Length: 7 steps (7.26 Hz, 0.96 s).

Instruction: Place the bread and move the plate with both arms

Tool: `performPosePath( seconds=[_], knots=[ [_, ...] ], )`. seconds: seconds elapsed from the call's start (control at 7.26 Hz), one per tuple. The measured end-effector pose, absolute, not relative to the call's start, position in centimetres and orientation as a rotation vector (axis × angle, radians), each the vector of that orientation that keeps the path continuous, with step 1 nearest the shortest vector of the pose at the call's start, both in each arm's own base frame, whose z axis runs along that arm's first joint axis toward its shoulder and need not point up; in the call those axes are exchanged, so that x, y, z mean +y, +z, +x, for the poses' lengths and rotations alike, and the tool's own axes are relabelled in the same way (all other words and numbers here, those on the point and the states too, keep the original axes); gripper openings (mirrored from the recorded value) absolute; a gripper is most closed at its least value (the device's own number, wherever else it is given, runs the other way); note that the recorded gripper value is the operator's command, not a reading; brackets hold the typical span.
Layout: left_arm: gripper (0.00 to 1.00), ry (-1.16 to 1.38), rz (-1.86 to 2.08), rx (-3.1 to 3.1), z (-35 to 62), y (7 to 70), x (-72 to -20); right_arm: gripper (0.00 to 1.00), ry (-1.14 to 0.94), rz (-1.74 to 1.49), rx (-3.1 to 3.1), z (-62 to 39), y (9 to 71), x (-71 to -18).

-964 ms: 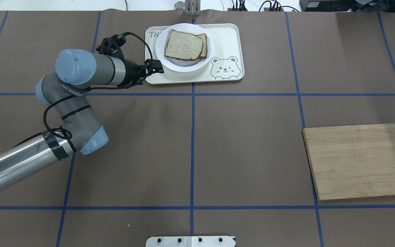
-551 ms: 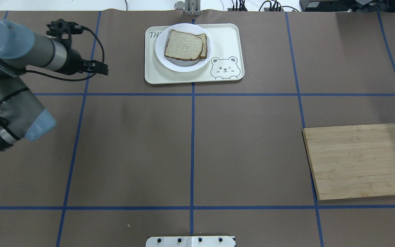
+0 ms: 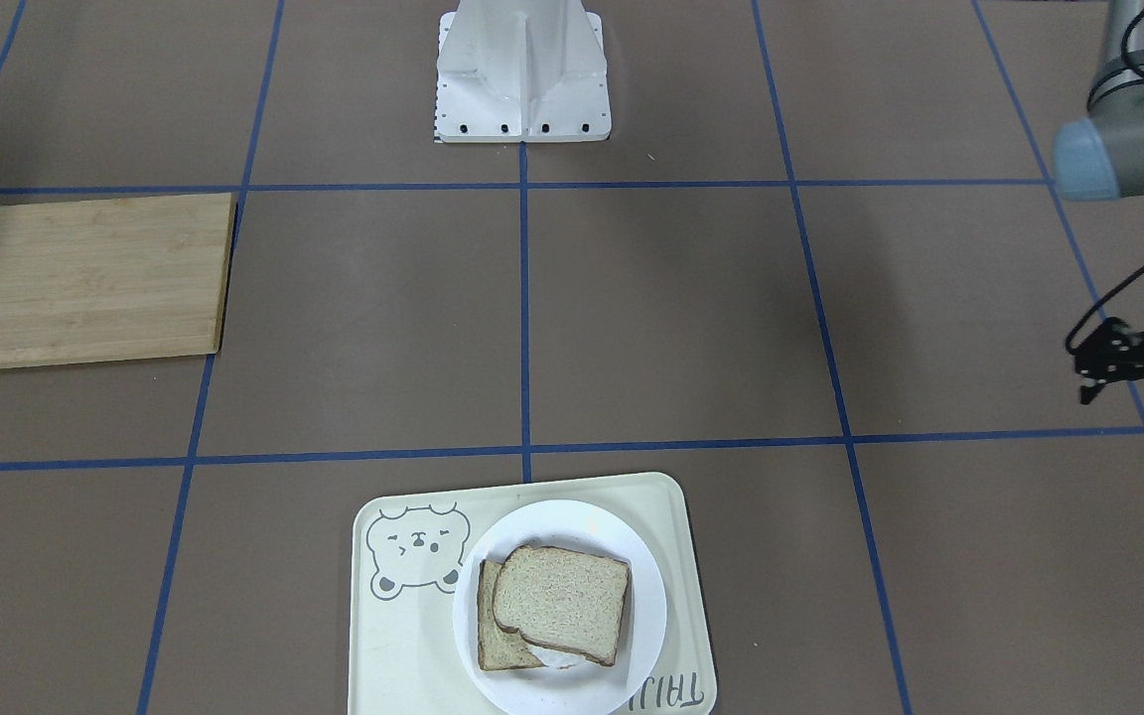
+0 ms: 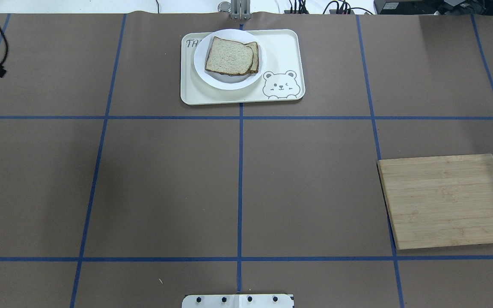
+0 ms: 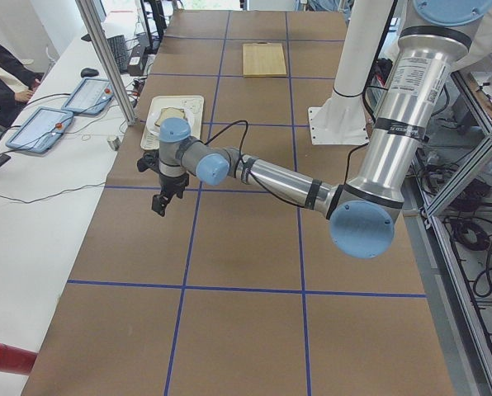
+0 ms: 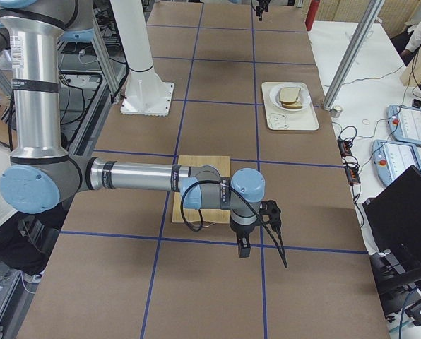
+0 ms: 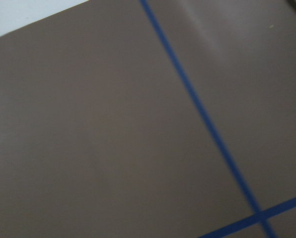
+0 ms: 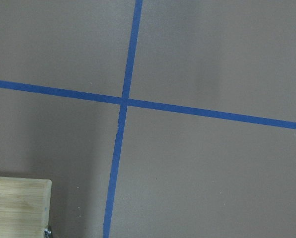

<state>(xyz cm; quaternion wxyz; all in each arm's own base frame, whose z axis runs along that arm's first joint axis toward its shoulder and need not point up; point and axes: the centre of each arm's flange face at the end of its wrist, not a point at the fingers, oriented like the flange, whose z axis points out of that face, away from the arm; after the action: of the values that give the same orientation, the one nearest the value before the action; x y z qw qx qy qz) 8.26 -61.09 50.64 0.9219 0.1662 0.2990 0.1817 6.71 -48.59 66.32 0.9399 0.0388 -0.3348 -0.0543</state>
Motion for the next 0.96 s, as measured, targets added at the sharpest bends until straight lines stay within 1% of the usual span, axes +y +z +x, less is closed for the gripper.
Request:
performPosePath(
  seconds=[0.14,0.41,0.69,0.96],
  knots=[
    [0.98,0.378,0.288,0.639,2.7,54.5,-59.5,1.00,-0.111,0.078,-0.685,6.7,66.4,-48.5],
    [0.98,0.310,0.222,0.687,-4.6,61.3,-54.2,1.00,-0.110,0.077,-0.685,6.7,66.5,-48.4],
    [0.98,0.225,0.191,0.697,-8.3,64.2,-50.3,1.00,-0.111,0.079,-0.686,6.7,66.4,-48.4],
    [0.98,0.214,0.186,0.692,-8.9,65.2,-47.8,1.00,-0.110,0.079,-0.686,6.7,66.4,-48.4]
  ],
)
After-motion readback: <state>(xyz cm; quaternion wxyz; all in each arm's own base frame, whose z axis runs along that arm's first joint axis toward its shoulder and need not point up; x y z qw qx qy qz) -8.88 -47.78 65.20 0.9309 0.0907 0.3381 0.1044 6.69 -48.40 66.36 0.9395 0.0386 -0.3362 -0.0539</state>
